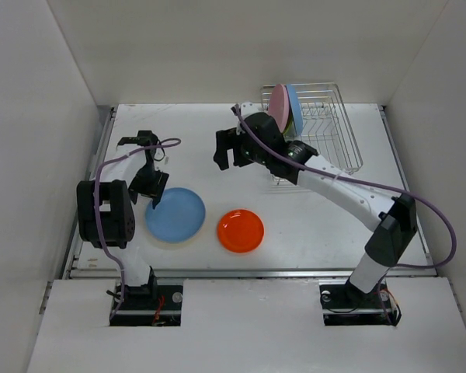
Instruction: Unload the plates from the dish rack
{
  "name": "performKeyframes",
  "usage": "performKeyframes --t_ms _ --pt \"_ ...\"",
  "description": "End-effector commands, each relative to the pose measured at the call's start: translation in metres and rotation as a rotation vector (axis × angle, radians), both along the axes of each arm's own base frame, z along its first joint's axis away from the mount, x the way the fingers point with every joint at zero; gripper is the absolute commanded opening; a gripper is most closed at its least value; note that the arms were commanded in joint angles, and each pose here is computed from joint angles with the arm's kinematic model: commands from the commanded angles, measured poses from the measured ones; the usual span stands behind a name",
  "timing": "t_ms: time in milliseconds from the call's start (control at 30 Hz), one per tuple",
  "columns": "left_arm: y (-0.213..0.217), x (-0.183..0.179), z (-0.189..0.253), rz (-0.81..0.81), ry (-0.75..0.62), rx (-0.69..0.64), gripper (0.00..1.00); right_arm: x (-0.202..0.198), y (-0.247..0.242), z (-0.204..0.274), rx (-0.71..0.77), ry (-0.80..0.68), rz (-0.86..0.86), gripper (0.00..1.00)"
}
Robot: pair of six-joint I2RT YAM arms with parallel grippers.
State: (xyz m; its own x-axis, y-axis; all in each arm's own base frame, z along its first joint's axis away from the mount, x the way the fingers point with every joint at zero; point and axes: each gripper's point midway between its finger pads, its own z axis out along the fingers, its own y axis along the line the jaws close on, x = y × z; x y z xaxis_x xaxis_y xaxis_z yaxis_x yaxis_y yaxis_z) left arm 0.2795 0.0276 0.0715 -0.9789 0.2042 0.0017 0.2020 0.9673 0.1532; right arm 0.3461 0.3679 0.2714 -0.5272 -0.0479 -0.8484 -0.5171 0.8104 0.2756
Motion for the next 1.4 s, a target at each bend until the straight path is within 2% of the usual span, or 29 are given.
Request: performKeyframes --t_ms 0,100,200,233,367,433,500,567,667,867,1200,1333,1367 --pt "0.006 -0.001 0.008 -0.012 -0.008 0.063 0.6 0.013 -0.032 0.017 -0.033 -0.04 -0.12 0.92" --pt "0.008 0.002 0.013 -0.011 -0.028 0.073 0.6 0.017 -0.049 0.039 -0.015 -0.084 -0.179 0.95" --pt "0.009 0.005 0.031 0.0 -0.078 0.08 0.6 0.045 -0.095 0.054 -0.024 -0.118 -0.367 0.95" --pt "0.011 0.005 0.038 0.002 -0.104 0.089 0.6 0.06 -0.124 0.058 -0.037 -0.131 -0.473 0.95" --pt "0.014 0.01 0.069 0.028 -0.213 0.11 0.63 0.103 -0.189 0.078 -0.068 -0.194 -0.702 0.8" --pt "0.014 0.011 0.079 0.041 -0.252 0.107 0.68 0.127 -0.207 0.062 -0.163 -0.199 -0.759 0.67" --pt "0.013 0.012 0.087 0.057 -0.296 0.102 0.68 0.153 -0.223 0.045 -0.284 -0.209 -0.828 0.67" --pt "0.009 0.014 0.092 0.063 -0.318 0.078 0.68 0.164 -0.234 0.032 -0.423 -0.226 -0.865 0.67" --pt "0.009 0.015 0.097 0.072 -0.328 0.075 0.69 0.181 -0.235 0.007 -0.501 -0.209 -0.864 0.67" --pt "0.007 0.02 0.097 0.07 -0.318 0.067 0.69 0.201 -0.24 -0.014 -0.494 -0.195 -0.869 0.67" --pt "0.002 0.02 0.087 0.073 -0.281 0.039 0.69 0.2 -0.245 -0.042 -0.551 -0.165 -0.878 0.67" --pt "0.002 0.02 0.087 0.073 -0.281 0.039 0.69 0.208 -0.257 -0.046 -0.537 -0.159 -0.892 0.66" --pt "0.002 0.02 0.087 0.073 -0.281 0.039 0.69 0.211 -0.254 -0.049 -0.534 -0.157 -0.883 0.63"
